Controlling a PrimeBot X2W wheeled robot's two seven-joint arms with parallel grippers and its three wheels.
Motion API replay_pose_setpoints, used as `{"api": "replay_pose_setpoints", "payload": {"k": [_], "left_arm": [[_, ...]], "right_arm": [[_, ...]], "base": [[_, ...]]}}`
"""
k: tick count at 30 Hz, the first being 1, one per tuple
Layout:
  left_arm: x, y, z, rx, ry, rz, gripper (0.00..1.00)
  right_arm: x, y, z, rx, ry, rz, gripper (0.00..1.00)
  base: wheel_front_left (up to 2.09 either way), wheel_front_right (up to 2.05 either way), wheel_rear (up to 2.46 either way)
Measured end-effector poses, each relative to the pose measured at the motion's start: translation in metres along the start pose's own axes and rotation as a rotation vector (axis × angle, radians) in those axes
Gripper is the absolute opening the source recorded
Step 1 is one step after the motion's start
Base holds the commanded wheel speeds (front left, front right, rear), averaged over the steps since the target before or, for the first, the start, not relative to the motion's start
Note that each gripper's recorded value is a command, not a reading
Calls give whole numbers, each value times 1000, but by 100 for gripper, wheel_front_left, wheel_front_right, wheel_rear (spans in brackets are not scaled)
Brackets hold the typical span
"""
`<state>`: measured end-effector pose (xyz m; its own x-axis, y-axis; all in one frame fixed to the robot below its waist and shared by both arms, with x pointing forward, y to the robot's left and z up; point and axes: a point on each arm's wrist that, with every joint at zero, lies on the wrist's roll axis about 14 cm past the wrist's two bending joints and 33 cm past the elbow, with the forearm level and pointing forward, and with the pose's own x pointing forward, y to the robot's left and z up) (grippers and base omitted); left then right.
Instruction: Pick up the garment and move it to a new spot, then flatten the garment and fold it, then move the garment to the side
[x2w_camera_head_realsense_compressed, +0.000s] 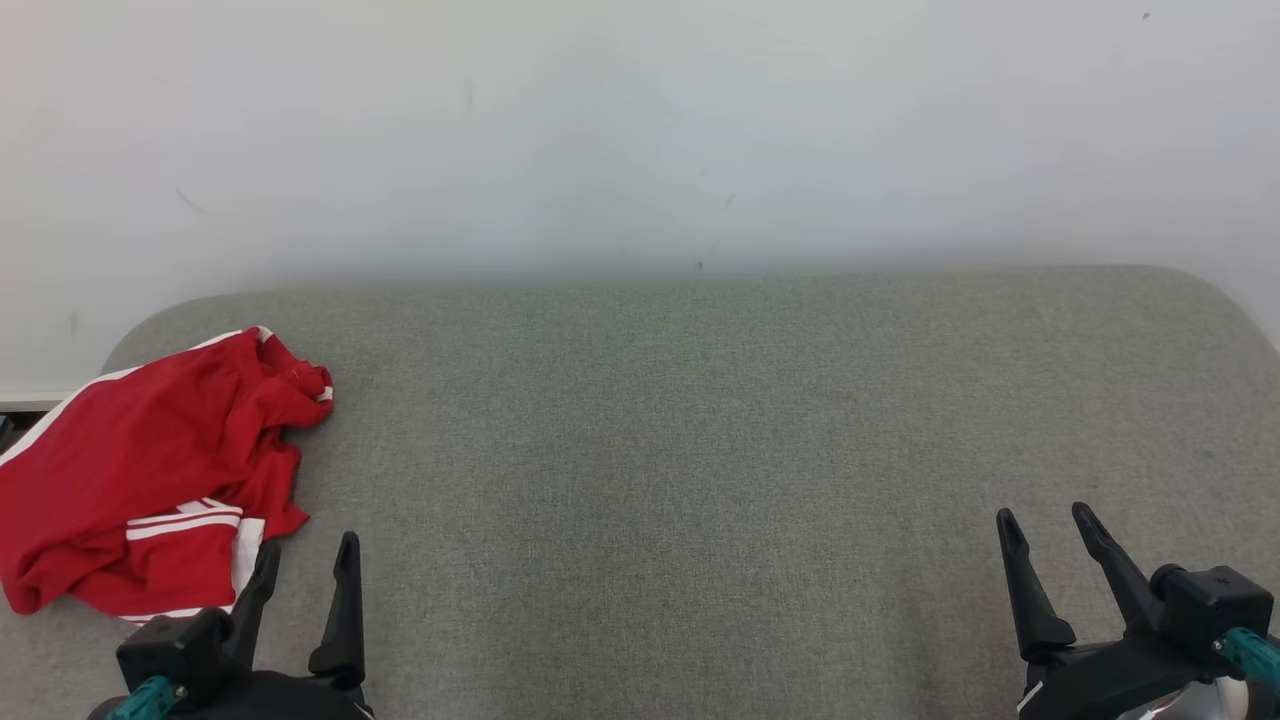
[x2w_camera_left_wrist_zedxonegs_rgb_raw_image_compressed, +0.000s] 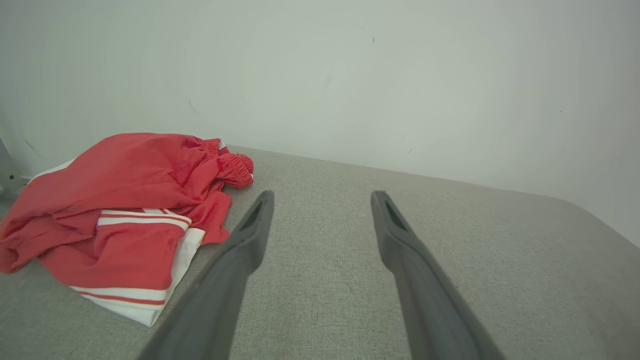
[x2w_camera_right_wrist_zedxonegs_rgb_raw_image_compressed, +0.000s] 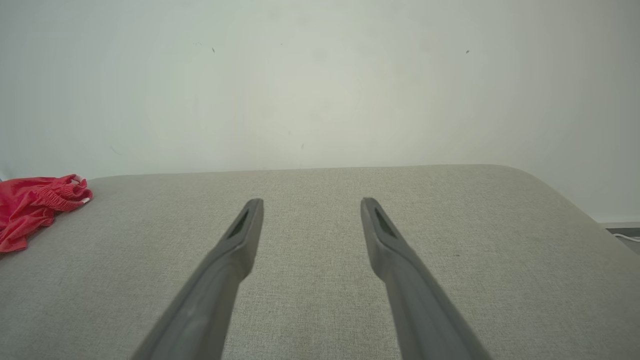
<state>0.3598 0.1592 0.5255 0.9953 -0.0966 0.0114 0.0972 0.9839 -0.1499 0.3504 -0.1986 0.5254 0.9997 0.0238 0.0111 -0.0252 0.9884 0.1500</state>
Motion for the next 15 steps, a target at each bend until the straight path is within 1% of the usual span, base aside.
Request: {"api": "replay_pose_setpoints", "payload": {"k": [8,15], "left_arm": [[1,-1,-5,42,16,7,100],[2,-1,-6,60,22,16,100]], "right_arm": [[-1,1,2,-47,-14,-1,100],[-2,-3,2,-53,-21,-14,100]], "base": [[0,0,0],[0,0,0]]}}
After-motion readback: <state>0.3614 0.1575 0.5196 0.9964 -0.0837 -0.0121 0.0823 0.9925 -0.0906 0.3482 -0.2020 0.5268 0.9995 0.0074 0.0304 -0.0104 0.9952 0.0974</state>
